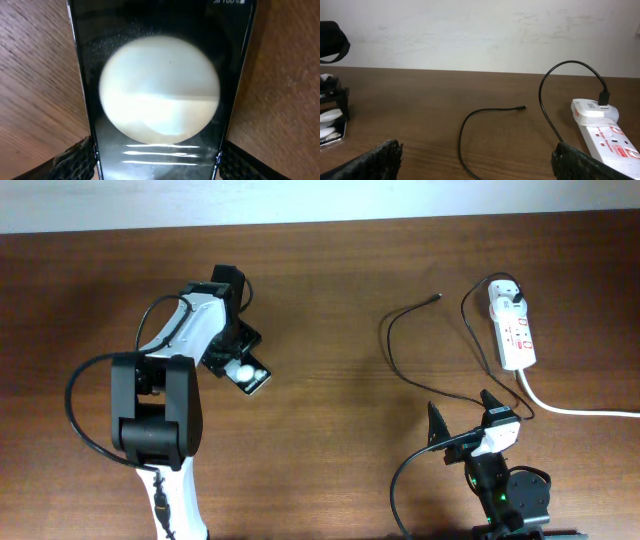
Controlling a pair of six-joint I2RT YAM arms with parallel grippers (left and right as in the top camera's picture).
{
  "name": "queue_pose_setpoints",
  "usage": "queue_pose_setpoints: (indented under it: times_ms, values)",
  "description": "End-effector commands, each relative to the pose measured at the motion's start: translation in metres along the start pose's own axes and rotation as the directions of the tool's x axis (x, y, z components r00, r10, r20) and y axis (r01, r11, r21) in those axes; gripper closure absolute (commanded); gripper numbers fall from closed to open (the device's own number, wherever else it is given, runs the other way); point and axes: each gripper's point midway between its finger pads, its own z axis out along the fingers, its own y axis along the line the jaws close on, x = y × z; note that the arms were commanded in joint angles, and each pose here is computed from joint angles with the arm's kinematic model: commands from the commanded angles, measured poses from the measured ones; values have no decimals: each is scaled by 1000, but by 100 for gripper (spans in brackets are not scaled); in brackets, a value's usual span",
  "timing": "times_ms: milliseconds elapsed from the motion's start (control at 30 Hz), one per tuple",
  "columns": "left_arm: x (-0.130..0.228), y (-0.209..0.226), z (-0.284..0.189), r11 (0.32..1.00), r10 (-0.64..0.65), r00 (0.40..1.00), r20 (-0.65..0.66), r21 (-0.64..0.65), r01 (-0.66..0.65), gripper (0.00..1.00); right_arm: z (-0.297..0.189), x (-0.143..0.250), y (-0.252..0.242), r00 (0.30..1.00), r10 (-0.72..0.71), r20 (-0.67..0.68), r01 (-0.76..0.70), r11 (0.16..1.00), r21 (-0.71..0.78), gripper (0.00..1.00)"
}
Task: Plug charger to phone and switch on socket
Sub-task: 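Move the left gripper over the black phone and grasp it, then lift the phone with the left gripper and turn it upright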
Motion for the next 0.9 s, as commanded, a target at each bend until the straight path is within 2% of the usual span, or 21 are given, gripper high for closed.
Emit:
queue_pose_setpoints:
  times_ms: [0, 133, 367, 667, 867]
  values:
    - [7, 6, 10, 998, 45, 998, -35, -34, -47, 23, 0, 2, 1, 1000, 3, -2, -3, 1000, -3, 1]
    - [11, 1, 9, 998, 68, 996, -64, -5, -68, 37, 0, 2, 1, 1000, 3, -2, -3, 1000, -3, 1]
    - [7, -2, -40, 998, 66, 994, -83, -10, -67, 47, 0, 2, 1, 1000, 3, -2, -3, 1000, -4, 1]
    - [5, 2, -101, 996, 88, 995, -50, 30, -86, 48, 0, 2, 1, 1000, 3, -2, -3, 1000, -3, 1]
    - [17, 26, -181, 986, 103, 994, 42, 127, -107, 50, 0, 2, 1, 1000, 3, -2, -3, 1000, -3, 1]
